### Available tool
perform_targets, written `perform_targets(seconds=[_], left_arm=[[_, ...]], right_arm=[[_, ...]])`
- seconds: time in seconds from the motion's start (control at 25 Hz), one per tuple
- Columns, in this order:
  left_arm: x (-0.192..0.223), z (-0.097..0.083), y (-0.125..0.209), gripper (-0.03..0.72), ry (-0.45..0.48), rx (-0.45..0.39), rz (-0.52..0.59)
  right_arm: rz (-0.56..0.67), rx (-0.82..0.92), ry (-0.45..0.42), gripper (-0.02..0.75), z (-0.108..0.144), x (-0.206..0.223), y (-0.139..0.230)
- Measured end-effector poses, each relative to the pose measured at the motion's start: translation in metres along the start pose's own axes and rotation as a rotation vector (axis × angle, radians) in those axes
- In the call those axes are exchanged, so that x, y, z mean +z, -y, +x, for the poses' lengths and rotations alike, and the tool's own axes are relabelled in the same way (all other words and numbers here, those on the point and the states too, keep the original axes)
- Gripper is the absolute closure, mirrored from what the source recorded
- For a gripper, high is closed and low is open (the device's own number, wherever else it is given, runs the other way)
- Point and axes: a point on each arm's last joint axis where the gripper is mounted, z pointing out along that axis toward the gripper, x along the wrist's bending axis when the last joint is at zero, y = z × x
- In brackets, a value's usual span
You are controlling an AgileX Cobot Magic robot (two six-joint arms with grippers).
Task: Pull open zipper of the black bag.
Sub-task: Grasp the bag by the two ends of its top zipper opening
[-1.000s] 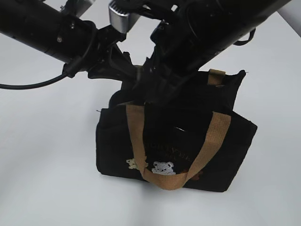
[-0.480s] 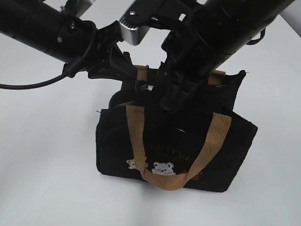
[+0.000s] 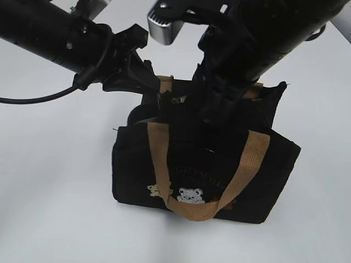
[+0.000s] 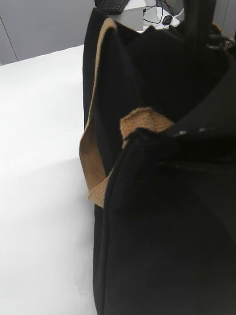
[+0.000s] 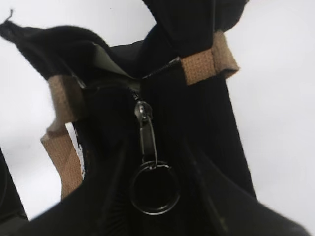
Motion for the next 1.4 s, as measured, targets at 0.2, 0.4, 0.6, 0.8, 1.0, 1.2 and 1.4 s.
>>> perform_targets(seconds=[0.2,0.4,0.6,0.8,1.0,1.2,1.4], left_arm=[[0.000,-0.001,0.000,0.658,0.005,-0.002,0.000],[0.000,-0.001,0.001,0.658,0.001,0.005,0.004],[0.000,0.000,0.001,0.658,-0.006,0.013,0.007],[0.000,0.000,0.001,0.658,-0.009,0.016,0.008],[0.000,0.000,0.001,0.653,-0.010,0.020,0.012],[-0.020,-0.012,0.005,0.379,-0.012,0.097,0.027],[-0.071,-0.036,0.019,0.150,-0.072,0.262,0.074]], right_arm=[[0.033,0.021,0.004,0.496,0.001,-0.021,0.007],[0.196,0.178,0.042,0.496,-0.016,-0.029,0.033],[0.324,0.363,0.062,0.496,-0.038,-0.038,0.061],[0.389,0.509,0.079,0.496,-0.056,-0.047,0.085],[0.368,0.588,0.050,0.496,-0.059,-0.048,0.088],[0.341,0.679,0.030,0.355,-0.056,-0.048,0.085],[0.275,0.704,0.070,0.172,-0.046,-0.074,0.084]])
